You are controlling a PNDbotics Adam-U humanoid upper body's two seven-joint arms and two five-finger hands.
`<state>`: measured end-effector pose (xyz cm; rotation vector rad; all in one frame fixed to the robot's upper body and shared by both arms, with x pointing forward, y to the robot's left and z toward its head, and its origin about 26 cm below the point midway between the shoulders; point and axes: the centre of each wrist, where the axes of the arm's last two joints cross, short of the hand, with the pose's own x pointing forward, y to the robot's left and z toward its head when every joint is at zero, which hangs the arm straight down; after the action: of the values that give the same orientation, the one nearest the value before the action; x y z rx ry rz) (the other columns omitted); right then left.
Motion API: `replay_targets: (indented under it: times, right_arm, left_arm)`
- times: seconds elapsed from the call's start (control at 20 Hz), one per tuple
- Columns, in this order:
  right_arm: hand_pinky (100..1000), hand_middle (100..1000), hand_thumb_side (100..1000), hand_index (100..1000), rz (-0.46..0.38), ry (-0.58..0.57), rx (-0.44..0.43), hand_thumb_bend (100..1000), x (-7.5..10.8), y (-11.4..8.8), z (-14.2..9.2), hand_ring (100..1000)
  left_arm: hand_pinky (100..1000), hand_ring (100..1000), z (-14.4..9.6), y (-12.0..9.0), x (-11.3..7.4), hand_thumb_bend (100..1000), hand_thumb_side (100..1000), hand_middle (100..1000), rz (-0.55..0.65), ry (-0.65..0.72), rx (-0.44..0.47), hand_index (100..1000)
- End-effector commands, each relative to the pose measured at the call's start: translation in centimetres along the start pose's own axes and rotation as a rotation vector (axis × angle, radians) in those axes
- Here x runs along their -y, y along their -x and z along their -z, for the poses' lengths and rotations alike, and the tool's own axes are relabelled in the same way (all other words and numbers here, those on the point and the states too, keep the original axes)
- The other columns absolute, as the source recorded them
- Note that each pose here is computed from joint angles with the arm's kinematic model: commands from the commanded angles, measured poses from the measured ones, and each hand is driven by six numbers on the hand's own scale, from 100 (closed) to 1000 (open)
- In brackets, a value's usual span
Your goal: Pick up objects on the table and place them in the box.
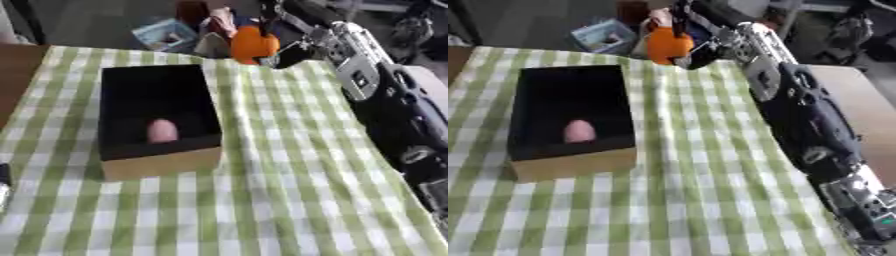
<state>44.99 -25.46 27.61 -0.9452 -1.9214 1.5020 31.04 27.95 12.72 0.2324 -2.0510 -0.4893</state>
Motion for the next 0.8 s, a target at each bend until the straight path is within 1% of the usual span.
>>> replay_targets:
  times: [0.05, 0.3, 0.5, 0.55, 0.6, 0.65, 0.7, 0.75, 0.8]
  right_arm:
    - [712, 541, 138, 428, -0.019, -0.005, 0.082, 361, 1.0, -1.9, 1.6, 581]
    - [711, 547, 128, 472, 0.000, -0.102, 0.155, 366, -1.8, -4.0, 3.6, 584]
    - [713, 563, 136, 530, 0.012, -0.180, 0.193, 429, -4.1, -5.1, 4.5, 594]
    - [714, 573, 160, 590, 0.009, -0.203, 0.202, 503, -4.6, -5.3, 4.5, 599]
    - [714, 575, 163, 607, 0.008, -0.221, 0.210, 518, -5.0, -5.4, 4.5, 600]
    - [717, 594, 177, 708, 0.006, -0.235, 0.215, 572, -5.3, -5.5, 4.5, 610]
    - [719, 602, 185, 737, 0.003, -0.249, 0.219, 589, -5.4, -5.5, 4.5, 615]
    - [725, 625, 208, 808, -0.001, -0.261, 0.222, 628, -5.5, -5.5, 4.4, 628]
    - [726, 627, 209, 814, -0.005, -0.271, 0.224, 631, -5.5, -5.4, 4.3, 630]
  left_arm:
    - [667, 532, 0.4, -0.7, -0.4, 194, 100, 527, 0.018, 0.013, 0.031, 550]
    - [667, 531, 0.5, -0.8, -0.3, 195, 100, 526, 0.010, 0.016, 0.040, 550]
    - [667, 531, 0.6, -0.9, -0.2, 197, 100, 526, 0.006, 0.016, 0.042, 550]
    - [667, 531, 0.6, -0.9, -0.2, 197, 100, 526, 0.006, 0.016, 0.042, 550]
    - [667, 531, 0.6, -0.9, -0.2, 197, 100, 526, 0.006, 0.015, 0.042, 551]
    - [667, 531, 0.5, -0.9, -0.2, 198, 100, 526, 0.007, 0.014, 0.041, 551]
    - [667, 531, 0.5, -0.9, -0.2, 197, 100, 525, 0.007, 0.012, 0.039, 550]
    - [667, 531, 0.5, -0.8, -0.2, 198, 100, 525, 0.007, 0.011, 0.038, 550]
    - [667, 530, 0.5, -0.8, -0.2, 198, 100, 525, 0.007, 0.010, 0.036, 550]
